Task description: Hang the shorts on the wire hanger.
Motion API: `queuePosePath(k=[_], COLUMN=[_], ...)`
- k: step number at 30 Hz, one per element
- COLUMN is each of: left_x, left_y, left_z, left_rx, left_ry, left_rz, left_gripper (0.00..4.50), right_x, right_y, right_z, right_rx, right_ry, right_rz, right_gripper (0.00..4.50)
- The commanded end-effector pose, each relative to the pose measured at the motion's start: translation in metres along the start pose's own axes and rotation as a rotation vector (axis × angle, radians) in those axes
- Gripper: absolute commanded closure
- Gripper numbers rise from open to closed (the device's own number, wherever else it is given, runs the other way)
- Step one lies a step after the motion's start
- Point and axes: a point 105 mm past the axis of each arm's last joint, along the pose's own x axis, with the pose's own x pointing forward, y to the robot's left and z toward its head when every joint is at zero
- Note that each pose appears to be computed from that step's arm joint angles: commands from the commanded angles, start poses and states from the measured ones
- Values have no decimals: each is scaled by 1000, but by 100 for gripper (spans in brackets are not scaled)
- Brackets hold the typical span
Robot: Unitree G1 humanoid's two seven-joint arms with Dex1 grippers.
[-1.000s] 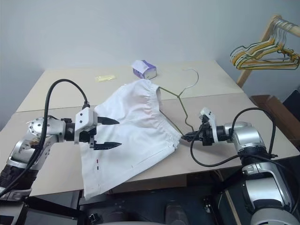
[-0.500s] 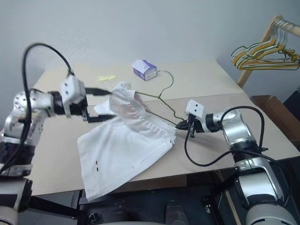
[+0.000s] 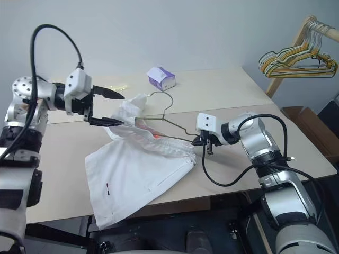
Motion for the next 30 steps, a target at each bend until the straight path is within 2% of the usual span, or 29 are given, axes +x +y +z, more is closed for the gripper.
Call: queuePosePath(k=[1, 9, 12, 23, 24, 27, 30], left_x=[5, 13, 15, 16, 16, 16, 15], left_y=[3, 0, 1, 3, 2, 2, 7], left_z=[3, -3, -7, -12, -12, -13, -13], left_rx=[57, 51, 16, -10, -8, -1, 25], left_ry=[53, 116, 129, 151, 151, 159, 166], left_rz=[-54, -119, -122, -126, -127, -130, -88], left_gripper=[2, 2, 61, 428, 447, 447, 447], right_x=[-6, -3, -3, -3, -4, -4, -6], right_y=[-6, -6, -5, -4, -5, -5, -7], right_z=[23, 27, 28, 31, 31, 32, 37], right_rx=[-34, -8, -3, -20, -20, -10, -94], right_ry=[-11, 14, 16, 14, 14, 9, -21], right_rz=[-14, -20, -16, -22, -27, -30, -77], right_gripper=[450, 450, 450, 450, 450, 450, 450])
